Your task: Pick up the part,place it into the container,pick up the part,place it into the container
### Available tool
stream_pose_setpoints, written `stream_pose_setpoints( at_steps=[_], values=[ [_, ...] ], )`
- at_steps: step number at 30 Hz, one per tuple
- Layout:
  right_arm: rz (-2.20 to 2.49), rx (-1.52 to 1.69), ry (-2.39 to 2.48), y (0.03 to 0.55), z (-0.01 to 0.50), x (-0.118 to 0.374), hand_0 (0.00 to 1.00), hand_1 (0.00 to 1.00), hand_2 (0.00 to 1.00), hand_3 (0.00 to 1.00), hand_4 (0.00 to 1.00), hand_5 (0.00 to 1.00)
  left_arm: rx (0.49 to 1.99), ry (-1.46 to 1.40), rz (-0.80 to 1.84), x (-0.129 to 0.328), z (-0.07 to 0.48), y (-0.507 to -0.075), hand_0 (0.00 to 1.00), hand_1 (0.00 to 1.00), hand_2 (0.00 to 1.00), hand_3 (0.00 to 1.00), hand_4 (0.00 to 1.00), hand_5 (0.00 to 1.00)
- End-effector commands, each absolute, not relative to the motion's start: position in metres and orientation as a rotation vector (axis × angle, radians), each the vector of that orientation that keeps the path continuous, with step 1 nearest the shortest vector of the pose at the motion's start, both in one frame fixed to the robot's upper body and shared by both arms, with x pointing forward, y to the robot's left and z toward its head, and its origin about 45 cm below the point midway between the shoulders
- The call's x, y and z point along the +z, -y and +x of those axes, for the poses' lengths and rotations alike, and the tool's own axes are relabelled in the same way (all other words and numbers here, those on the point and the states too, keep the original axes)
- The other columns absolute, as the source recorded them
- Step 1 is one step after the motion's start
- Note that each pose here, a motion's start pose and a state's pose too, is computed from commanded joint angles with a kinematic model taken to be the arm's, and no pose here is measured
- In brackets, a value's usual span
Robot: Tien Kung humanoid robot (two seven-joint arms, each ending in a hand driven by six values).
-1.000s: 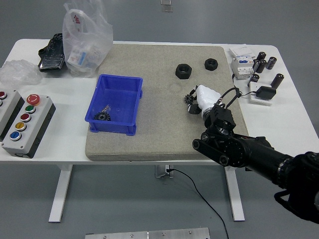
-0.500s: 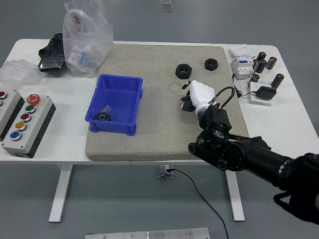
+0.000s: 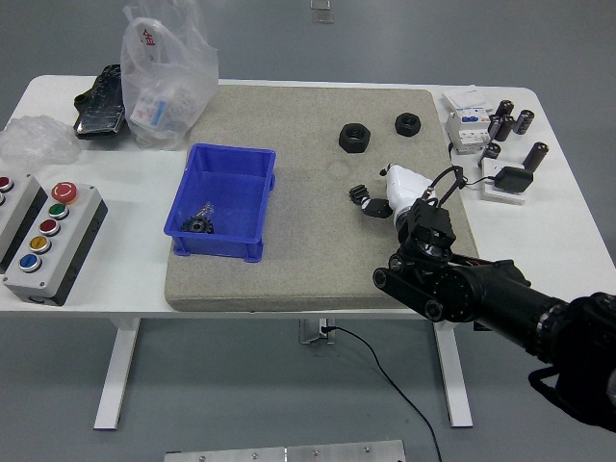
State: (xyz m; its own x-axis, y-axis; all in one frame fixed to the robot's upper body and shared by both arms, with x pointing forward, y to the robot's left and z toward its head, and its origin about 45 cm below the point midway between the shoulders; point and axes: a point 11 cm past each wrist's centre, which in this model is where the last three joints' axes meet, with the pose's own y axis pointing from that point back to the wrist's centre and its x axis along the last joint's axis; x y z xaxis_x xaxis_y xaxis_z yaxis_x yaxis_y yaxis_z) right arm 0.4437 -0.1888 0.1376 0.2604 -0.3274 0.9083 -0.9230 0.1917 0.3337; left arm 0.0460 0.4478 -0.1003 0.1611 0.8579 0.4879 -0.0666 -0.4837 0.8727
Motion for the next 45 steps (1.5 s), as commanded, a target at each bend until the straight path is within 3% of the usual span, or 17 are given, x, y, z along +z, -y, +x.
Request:
stream_pose_setpoints(
  at_steps=[13, 14, 19, 20, 32, 33, 44, 45],
  values=[
    [1.396, 0.673, 1.279, 0.179, 0.439, 0.136, 0.574, 0.814, 0.832, 0.891, 0.998, 0.722, 1.436, -0.769, 1.630, -0.100, 0.047, -0.448, 0.688, 0.573, 0.544, 0.616, 0.557, 0.157],
    [1.398, 0.672, 1.279, 0.179, 0.438, 0.135, 0.558, 0.766, 0.772, 0.802, 0.992, 0.694, 1.436, -0.769, 1.630, -0.100, 0.047, -0.448, 0.688, 0.573, 0.545, 0.614, 0.555, 0.155],
    [1.415, 0.671, 1.270, 0.176, 0.437, 0.134, 0.558, 0.766, 0.772, 0.802, 0.992, 0.694, 1.434, -0.769, 1.632, -0.100, 0.046, -0.448, 0.688, 0.573, 0.545, 0.614, 0.555, 0.155],
    [1.420, 0.671, 1.267, 0.175, 0.436, 0.134, 0.539, 0.725, 0.723, 0.734, 0.941, 0.664, 1.434, -0.769, 1.633, -0.100, 0.046, -0.448, 0.688, 0.572, 0.544, 0.614, 0.554, 0.155],
    [1.537, 0.712, 1.307, 0.150, 0.430, 0.142, 0.509, 0.700, 0.706, 0.713, 0.895, 0.612, 1.434, -0.770, 1.634, -0.101, 0.045, -0.447, 0.688, 0.571, 0.544, 0.613, 0.553, 0.154],
    [1.541, 0.716, 1.310, 0.149, 0.429, 0.142, 0.463, 0.672, 0.667, 0.688, 0.867, 0.556, 1.434, -0.769, 1.633, -0.101, 0.045, -0.447, 0.689, 0.571, 0.544, 0.613, 0.552, 0.152],
    [1.537, 0.771, 1.339, 0.153, 0.423, 0.150, 0.443, 0.648, 0.641, 0.679, 0.851, 0.543, 1.435, -0.772, 1.631, -0.101, 0.043, -0.446, 0.689, 0.571, 0.544, 0.613, 0.552, 0.153],
    [1.536, 0.780, 1.344, 0.154, 0.422, 0.151, 0.424, 0.631, 0.626, 0.670, 0.795, 0.458, 1.435, -0.772, 1.632, -0.101, 0.043, -0.446, 0.689, 0.571, 0.544, 0.612, 0.551, 0.152]
  ],
)
